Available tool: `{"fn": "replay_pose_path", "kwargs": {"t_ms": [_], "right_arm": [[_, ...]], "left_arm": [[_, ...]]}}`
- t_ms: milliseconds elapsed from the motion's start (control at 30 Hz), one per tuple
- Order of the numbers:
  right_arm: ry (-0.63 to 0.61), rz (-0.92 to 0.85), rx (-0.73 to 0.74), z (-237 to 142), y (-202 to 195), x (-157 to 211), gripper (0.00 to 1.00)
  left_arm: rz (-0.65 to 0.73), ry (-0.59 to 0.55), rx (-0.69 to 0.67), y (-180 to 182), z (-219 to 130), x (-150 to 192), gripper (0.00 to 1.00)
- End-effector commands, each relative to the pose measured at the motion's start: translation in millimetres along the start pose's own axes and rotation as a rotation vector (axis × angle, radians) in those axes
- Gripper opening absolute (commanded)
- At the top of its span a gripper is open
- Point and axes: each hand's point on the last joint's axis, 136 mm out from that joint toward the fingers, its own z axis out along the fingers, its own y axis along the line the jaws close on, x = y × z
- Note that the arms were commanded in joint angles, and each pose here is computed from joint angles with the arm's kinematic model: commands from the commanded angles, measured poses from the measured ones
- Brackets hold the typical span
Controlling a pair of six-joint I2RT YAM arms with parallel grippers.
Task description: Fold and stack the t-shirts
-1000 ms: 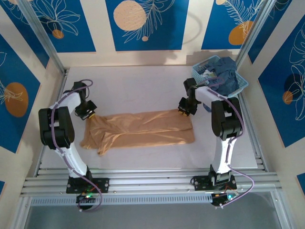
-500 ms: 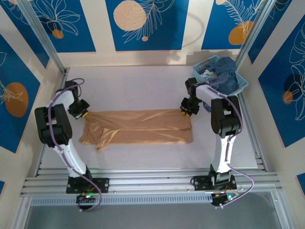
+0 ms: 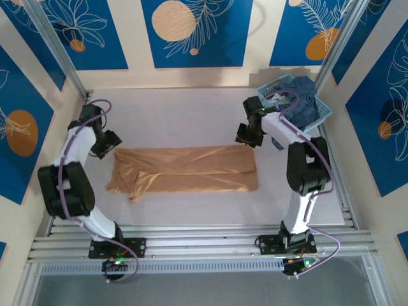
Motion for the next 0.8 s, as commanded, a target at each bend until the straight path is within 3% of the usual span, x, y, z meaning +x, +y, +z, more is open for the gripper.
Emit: {"fn": "replay_pose_path", "kwargs": {"t_ms": [0, 100, 200, 433, 667, 767], "right_arm": [[0.022, -0.087, -0.108, -15, 28, 23, 0.37], [0.046, -0.120, -0.134, -17, 41, 40, 0.37], [0.053, -0.128, -0.157, -20, 49, 48, 0.37], [0.064, -0.176, -0.215, -33, 69, 64, 0.37], [0.072, -0.188, -0.225, -36, 73, 73, 0.38], [0.073, -0.191, -0.224, -37, 73, 74, 0.38]], "left_arm": [[0.125, 0.166, 0.069, -22, 8, 66, 0.57], [0.205, 0.247, 0.064, -33, 14, 108, 0.56], [0.216, 0.269, 0.012, -23, 21, 125, 0.55], [0.307, 0.259, -0.054, -9, 38, 131, 0.52], [0.300, 0.228, -0.044, -14, 47, 124, 0.49], [0.293, 0.222, -0.030, -18, 48, 122, 0.40]]}}
